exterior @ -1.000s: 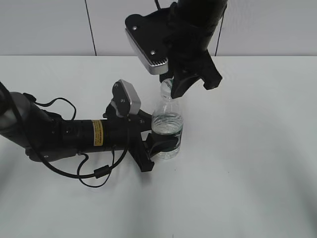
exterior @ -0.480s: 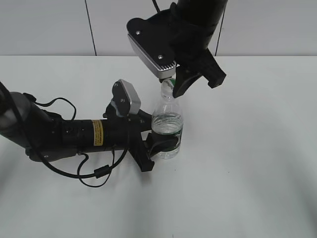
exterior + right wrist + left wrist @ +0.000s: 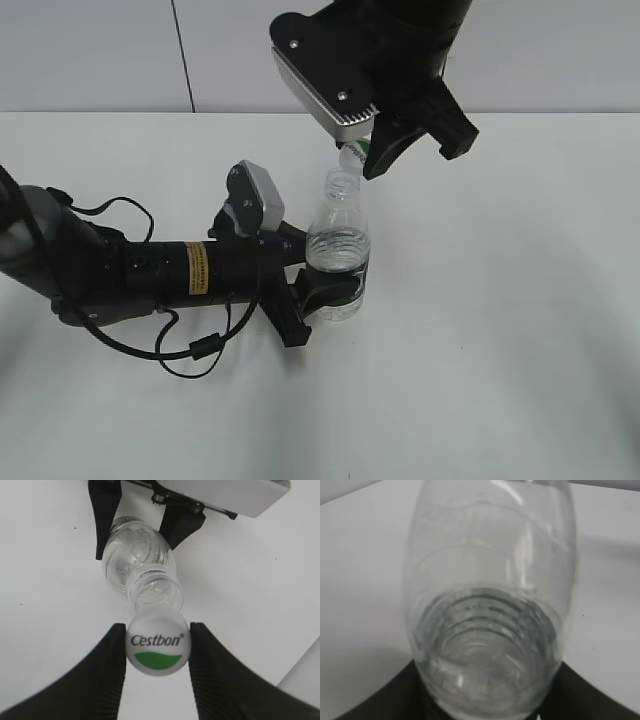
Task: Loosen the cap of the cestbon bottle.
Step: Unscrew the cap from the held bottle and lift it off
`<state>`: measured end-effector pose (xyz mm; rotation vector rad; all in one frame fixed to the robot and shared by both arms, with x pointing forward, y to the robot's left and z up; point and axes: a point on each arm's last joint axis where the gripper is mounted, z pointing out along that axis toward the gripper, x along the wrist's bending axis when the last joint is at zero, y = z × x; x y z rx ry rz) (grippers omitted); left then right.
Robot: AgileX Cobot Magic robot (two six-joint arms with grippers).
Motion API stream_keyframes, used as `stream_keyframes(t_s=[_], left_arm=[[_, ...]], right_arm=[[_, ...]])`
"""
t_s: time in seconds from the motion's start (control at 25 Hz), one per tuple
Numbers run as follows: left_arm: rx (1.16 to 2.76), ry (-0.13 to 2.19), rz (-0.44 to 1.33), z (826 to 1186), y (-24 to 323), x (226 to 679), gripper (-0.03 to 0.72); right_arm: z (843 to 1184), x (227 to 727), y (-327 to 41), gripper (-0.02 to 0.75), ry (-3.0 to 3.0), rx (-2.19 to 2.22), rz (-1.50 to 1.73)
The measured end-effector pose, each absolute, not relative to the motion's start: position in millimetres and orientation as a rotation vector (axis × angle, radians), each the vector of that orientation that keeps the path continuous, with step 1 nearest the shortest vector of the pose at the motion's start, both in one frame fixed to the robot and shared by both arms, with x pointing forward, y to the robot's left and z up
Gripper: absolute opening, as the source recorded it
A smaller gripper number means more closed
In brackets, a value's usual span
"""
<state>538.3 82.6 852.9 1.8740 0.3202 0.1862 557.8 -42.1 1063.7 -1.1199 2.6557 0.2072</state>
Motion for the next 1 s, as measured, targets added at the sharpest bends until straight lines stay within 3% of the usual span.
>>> stream_keyframes(t_s=[0.2,0.76,1.0], left_arm=[[1.874,0.318,0.186,852.9,82.6,538.2,0.357],[1.874,0.318,0.186,852.9,82.6,538.2,0.356],[1.874,0.318,0.186,852.9,82.6,538.2,0.356]], right_arm=[[1064.1,557.6,-42.3,0.3,2.769,-0.847,0.245],[1071.5,554.6,-44.1,0.3,2.786,1.204,0.45],[1071.2,557.0,-47.5,0.3,2.705,1.341,0.425]])
